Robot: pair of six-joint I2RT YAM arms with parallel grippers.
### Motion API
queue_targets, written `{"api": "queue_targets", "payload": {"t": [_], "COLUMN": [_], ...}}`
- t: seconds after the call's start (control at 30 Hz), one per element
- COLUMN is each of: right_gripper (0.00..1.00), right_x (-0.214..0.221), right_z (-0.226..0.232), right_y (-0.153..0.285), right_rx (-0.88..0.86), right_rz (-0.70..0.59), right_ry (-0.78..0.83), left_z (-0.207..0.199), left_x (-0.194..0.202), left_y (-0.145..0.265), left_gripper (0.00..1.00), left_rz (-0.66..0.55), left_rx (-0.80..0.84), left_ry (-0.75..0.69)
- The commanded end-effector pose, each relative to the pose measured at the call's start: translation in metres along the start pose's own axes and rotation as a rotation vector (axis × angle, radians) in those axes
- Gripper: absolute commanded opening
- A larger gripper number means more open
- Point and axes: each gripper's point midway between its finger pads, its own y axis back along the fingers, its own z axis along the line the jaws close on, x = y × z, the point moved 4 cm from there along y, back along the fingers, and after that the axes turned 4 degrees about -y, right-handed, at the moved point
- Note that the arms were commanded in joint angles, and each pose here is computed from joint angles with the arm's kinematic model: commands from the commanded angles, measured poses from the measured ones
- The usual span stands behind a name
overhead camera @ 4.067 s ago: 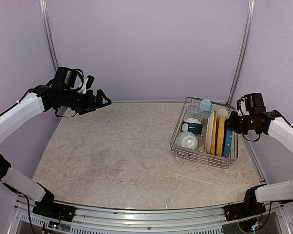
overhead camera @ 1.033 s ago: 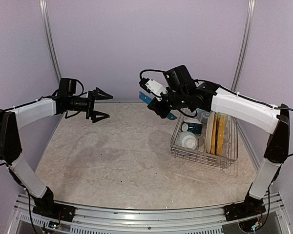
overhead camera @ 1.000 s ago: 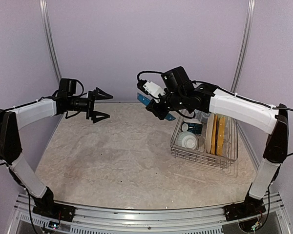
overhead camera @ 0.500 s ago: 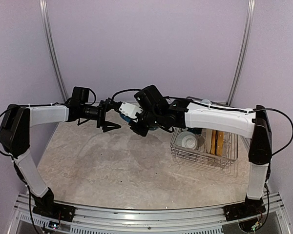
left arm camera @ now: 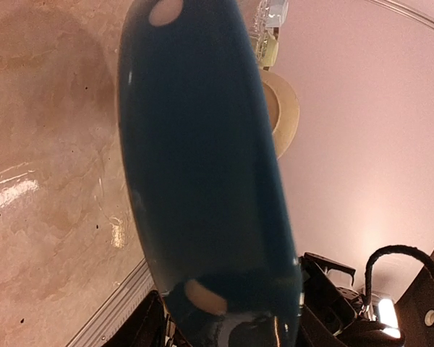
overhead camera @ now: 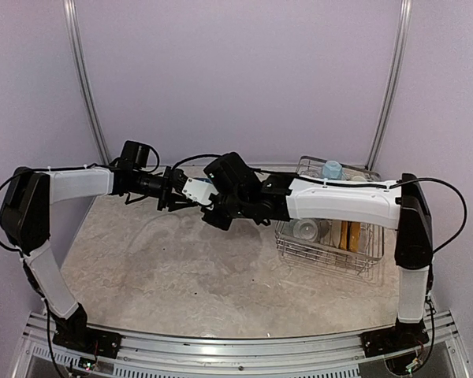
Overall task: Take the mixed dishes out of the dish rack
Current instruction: Pass from the right arm to the left, then place the plate at the corner of the board.
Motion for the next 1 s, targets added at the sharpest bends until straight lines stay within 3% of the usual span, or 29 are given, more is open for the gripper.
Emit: {"api": "queue_targets", "payload": {"t": [0.0,0.27,0.4,0.57,0.67,0.73,0.97], "right_gripper": [0.00,0.00,0.17,0.66,0.89,0.95,0.96], "right_x": [-0.034,-0.036,-0.027,-0.014,-0.007,-0.007,0.011], "right_z": [-0.007,-0.001,0.001,0.001,-0.003,-0.010,-0.059], "right_y": [0.007,0.006,0.003,0.005,0.012,0.021,0.047], "right_rx": [0.104,0.089,0.091,0.090,0.082,0.089,0.152], "right_rz": [-0.123,-0.132,-0.096,-0.064,-0.067,-0.072,-0.031], "right_ry": [0.006,-0.032,-0.071,-0.124,-0.167,-0.200,-0.420], "left_z": [0.003,-0.005,-0.005,-0.005,-0.003,0.000,0.015], "left_x": [0.000,-0.005,-0.008,-0.014,-0.018,-0.022,-0.040], "left_y": [-0.003,0.008,0.013,0.022,0.027,0.030,0.044], "left_gripper": [0.45,0.20,0.08,0.00,0.00,0.00,0.00], "left_rz": [-0.015,-0.034,-0.048,-0.093,-0.114,-0.127,-0.189], "left_rx": [-0.031,-0.020,-0.021,-0.039,-0.059,-0.069,-0.092], "left_ry": [-0.021,-0.073,-0.089,-0.126,-0.147,-0.159,-0.180]}}
